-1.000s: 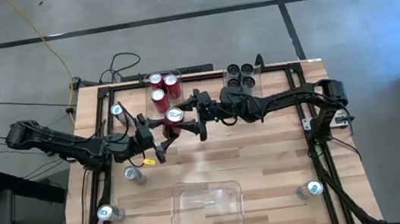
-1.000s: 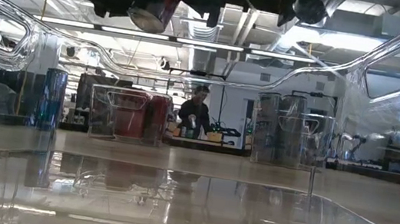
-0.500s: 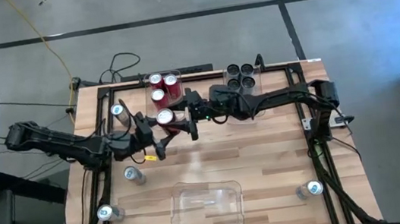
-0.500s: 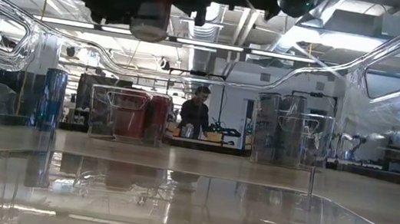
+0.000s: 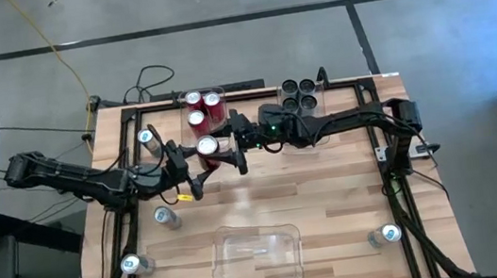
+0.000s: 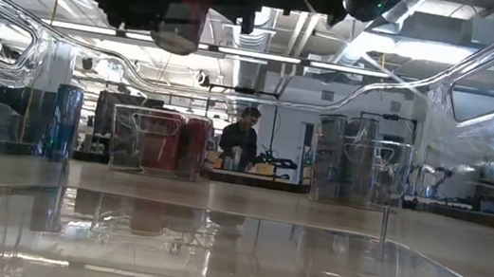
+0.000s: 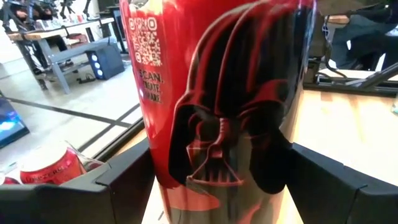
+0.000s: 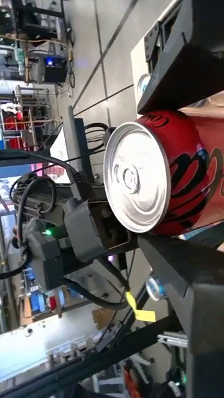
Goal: Sort soda cans
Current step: Put the red soda can into the top left transparent bin
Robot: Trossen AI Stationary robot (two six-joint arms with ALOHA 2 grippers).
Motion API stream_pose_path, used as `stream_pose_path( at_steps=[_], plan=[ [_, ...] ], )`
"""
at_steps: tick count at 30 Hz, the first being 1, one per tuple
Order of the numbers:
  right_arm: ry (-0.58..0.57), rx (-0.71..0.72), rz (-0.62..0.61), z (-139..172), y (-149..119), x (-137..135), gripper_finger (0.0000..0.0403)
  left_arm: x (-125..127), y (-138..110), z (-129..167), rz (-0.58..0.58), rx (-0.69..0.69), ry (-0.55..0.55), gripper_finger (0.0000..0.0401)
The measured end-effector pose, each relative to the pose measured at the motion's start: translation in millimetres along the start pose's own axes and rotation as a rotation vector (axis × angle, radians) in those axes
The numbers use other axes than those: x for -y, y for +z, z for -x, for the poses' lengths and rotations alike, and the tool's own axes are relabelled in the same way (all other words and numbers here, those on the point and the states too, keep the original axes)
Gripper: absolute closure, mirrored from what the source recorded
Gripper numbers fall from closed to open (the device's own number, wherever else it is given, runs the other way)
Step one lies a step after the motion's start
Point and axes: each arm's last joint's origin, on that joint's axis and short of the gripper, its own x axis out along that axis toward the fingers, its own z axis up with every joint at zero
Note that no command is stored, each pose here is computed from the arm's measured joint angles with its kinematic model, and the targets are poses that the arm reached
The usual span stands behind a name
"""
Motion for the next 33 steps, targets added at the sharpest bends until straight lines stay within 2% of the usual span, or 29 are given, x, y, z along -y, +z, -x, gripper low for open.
stream_pose_path(
  at_steps=[4,6,12,25,33],
  plan=[
    [0.019,-0.003,0.040,0,0,0,0.0020,0,1,0,0.028,0.008,0.010,0.0097],
    [0.020,-0.003,0.041,0,0,0,0.0010,0,1,0,0.028,0.008,0.009,0.0097],
    [0.021,0.009,0.066,0,1,0,0.0026,0,1,0,0.028,0.009,0.009,0.0098],
    [0.025,-0.004,0.067,-3,12,-3,0.0026,0,4,0,0.044,0.032,-0.001,0.0098],
    [0.005,-0.010,0.145,-3,12,0,0.0006,0,4,0,0.041,0.027,-0.014,0.0098]
  ],
)
